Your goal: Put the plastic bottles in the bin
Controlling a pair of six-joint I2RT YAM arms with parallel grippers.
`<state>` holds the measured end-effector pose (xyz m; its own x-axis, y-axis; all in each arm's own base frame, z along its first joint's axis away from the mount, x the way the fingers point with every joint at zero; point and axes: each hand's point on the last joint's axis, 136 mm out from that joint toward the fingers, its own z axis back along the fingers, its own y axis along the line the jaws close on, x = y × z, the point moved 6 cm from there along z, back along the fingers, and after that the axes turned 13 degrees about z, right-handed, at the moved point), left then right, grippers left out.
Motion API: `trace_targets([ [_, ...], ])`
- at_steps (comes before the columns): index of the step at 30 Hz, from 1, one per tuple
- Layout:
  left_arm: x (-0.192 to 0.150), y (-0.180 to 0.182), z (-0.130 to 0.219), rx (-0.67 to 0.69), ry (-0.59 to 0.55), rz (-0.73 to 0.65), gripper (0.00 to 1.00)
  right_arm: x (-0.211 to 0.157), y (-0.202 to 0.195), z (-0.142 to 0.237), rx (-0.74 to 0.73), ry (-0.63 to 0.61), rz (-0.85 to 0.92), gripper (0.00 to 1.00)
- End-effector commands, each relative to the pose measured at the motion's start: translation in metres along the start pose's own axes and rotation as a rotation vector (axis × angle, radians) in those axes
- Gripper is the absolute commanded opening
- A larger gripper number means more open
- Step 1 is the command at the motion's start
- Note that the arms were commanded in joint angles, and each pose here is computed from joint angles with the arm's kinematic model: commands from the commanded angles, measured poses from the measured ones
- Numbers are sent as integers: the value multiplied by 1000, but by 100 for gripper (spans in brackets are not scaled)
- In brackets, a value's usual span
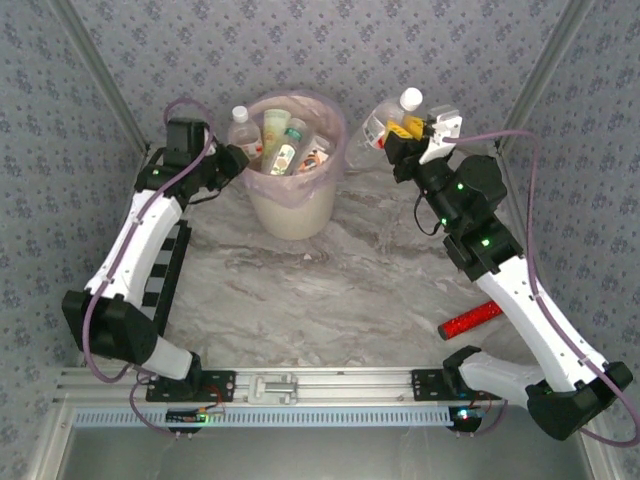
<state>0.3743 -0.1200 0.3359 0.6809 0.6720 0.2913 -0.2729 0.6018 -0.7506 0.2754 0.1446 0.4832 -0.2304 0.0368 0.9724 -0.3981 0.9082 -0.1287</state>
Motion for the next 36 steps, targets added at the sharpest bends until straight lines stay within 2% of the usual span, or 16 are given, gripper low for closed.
trace_targets([
  [1,-23,13,-11,59,178,-39,40,1,-2,-2,-7,-7,-19,18],
  [4,-24,13,-19,41,207,-48,39,0,-1,-4,-1,-5,-24,18],
  [12,-40,12,-30,48,328,-143,20,7,3,-4,6,-17,-4,16],
  [16,-46,12,-29,59,375,-198,18,17,8,-2,-9,-84,49,13],
  [19,-49,11,-26,59,396,-224,17,18,5,-11,-60,-48,89,13],
  [24,-48,5,-15,40,383,-226,20,-1,7,-21,-71,70,111,14],
  [30,-42,-9,-2,8,343,-223,22,-20,16,-10,-35,258,134,14],
  [34,-41,-19,5,-26,318,-239,34,-49,21,-16,-10,354,160,14],
  [36,-41,-19,4,-28,316,-239,37,-62,26,-24,28,389,161,14],
])
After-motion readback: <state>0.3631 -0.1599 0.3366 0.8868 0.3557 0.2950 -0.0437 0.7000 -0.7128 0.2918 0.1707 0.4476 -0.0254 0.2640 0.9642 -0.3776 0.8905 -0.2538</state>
